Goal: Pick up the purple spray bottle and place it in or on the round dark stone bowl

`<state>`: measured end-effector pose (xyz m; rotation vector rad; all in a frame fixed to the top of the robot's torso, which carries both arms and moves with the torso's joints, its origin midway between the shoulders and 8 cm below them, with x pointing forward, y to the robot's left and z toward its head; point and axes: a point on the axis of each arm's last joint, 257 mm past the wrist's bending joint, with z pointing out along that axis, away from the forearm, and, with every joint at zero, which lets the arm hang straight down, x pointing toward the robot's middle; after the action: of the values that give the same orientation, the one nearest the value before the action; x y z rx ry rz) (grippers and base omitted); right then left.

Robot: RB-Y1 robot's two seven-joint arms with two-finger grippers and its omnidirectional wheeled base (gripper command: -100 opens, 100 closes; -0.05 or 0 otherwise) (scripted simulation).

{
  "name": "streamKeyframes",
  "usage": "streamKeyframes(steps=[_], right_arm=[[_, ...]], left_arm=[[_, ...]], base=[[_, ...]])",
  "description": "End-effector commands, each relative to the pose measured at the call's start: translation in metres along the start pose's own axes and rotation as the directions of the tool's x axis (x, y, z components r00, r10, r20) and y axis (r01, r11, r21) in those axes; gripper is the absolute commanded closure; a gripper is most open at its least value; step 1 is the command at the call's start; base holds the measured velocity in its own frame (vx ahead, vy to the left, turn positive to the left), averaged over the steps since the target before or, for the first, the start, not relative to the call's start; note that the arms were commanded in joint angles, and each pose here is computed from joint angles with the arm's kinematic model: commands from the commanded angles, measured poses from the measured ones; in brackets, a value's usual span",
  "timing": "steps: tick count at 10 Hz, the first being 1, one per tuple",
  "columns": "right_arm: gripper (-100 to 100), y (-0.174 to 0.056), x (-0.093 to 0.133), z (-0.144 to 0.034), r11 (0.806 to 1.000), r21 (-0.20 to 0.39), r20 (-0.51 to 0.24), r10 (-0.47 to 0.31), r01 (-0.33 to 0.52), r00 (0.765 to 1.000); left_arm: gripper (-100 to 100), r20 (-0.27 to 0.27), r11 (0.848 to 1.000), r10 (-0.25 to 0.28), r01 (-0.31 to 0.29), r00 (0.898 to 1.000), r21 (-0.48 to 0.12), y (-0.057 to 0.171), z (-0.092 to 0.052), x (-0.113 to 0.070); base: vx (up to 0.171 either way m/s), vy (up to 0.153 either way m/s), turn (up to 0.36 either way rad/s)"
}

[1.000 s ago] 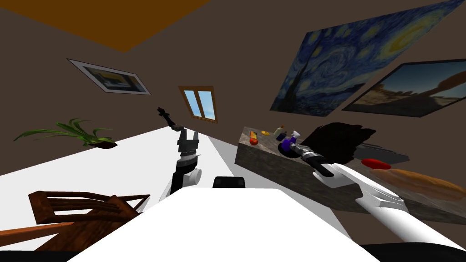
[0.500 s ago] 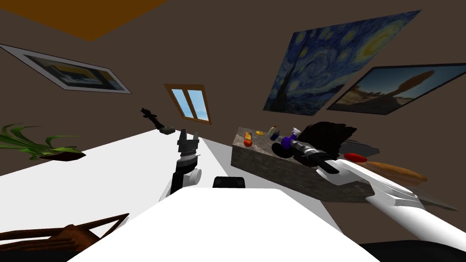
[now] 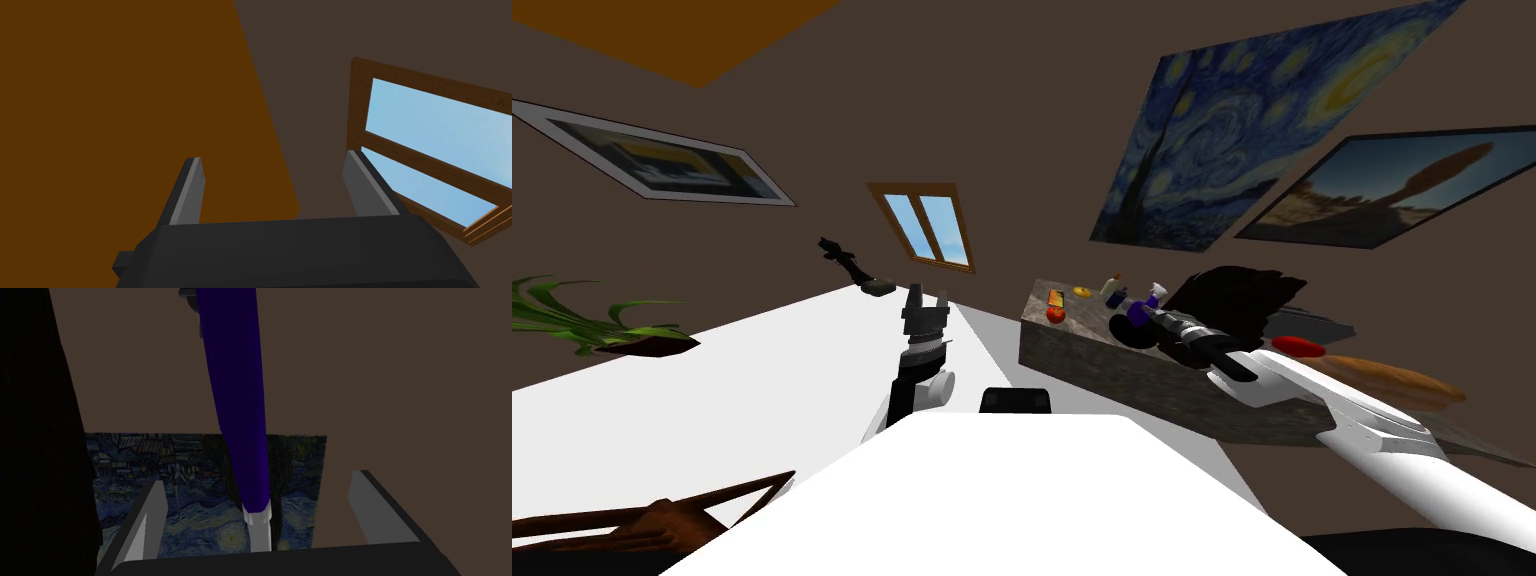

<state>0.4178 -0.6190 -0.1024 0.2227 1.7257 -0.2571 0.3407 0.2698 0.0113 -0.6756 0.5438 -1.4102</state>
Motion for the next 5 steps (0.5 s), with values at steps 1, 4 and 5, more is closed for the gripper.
streamKeyframes(steps=[1, 4, 5], right_arm=[[-100, 0.000, 0.000, 0.000, 1.000, 0.000, 0.000, 0.000, 0.000, 1.000], [-100, 0.007, -0.021, 0.001, 1.000, -0.014, 0.005, -0.005, 0.005, 1.000], [-100, 0.011, -0.027, 0.001, 1.000, -0.020, 0.006, -0.007, 0.007, 1.000]], left_arm=[[0, 0.000, 1.000, 0.000, 0.000, 1.000, 0.000, 0.000, 0.000, 0.000], [0, 0.000, 1.000, 0.000, 0.000, 1.000, 0.000, 0.000, 0.000, 0.000], [0, 0.000, 1.000, 0.000, 0.000, 1.000, 0.000, 0.000, 0.000, 0.000]], base=[[0.000, 0.000, 0.000], [0.010, -0.003, -0.060], [0.020, -0.006, -0.061]])
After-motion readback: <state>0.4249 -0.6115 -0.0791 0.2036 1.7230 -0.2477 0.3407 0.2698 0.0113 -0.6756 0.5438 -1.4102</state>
